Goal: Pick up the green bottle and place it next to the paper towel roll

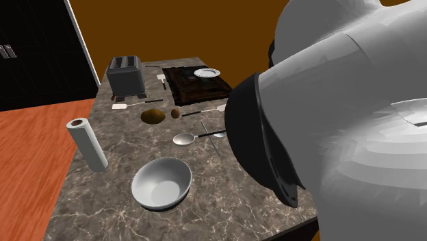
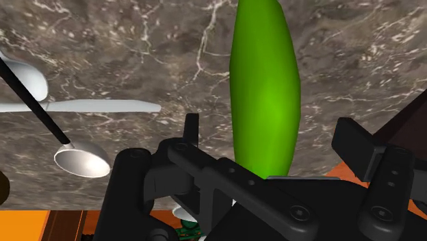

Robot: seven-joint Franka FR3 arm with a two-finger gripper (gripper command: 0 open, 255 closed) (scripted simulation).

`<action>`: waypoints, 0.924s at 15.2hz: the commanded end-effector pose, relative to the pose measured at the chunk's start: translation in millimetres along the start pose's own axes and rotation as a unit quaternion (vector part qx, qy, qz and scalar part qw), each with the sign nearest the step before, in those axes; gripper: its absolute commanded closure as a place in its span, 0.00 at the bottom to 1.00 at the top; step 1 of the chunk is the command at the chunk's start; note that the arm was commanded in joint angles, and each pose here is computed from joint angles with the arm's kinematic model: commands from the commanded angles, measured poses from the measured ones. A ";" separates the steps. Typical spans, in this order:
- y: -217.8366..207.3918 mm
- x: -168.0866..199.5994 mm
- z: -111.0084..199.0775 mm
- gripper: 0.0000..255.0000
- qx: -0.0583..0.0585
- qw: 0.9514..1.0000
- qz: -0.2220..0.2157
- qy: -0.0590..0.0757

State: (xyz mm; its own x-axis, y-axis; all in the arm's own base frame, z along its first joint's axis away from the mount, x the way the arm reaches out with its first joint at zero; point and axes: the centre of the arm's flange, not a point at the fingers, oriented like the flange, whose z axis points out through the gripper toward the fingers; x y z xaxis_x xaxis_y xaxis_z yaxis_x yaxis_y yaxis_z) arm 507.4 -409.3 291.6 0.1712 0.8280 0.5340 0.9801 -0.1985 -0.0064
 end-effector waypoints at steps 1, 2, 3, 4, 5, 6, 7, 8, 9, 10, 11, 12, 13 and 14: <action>-0.1 0.3 1.9 0.00 0.000 1.000 0.000 0.000; -0.1 0.3 1.9 0.00 0.000 1.000 0.000 0.000; -0.1 0.3 1.9 0.00 0.000 1.000 0.000 0.000; -0.1 0.3 1.9 0.00 0.000 1.000 0.000 0.000; -0.1 0.3 1.9 0.00 0.000 1.000 0.000 0.000; 0.0 0.3 1.8 0.00 0.000 1.000 0.000 0.000; 0.0 0.3 1.8 1.00 0.000 1.000 0.000 0.000; 0.0 0.3 1.8 1.00 0.000 1.000 0.000 0.000; 0.0 0.3 1.8 1.00 0.000 1.000 0.000 0.000; 0.0 0.3 1.8 1.00 0.000 1.000 0.000 0.000; 0.0 0.3 1.8 1.00 0.000 1.000 0.000 0.000; 0.0 0.3 1.8 1.00 0.000 1.000 0.000 0.000; 0.0 0.3 1.8 1.00 0.000 1.000 0.000 0.000; 0.0 0.3 1.8 1.00 0.000 1.000 0.000 0.000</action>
State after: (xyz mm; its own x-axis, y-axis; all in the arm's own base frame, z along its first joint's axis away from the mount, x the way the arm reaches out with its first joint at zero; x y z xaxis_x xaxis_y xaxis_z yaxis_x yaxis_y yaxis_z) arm 507.6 -408.2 290.3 0.1712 0.8281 0.5338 0.9801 -0.1986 -0.0062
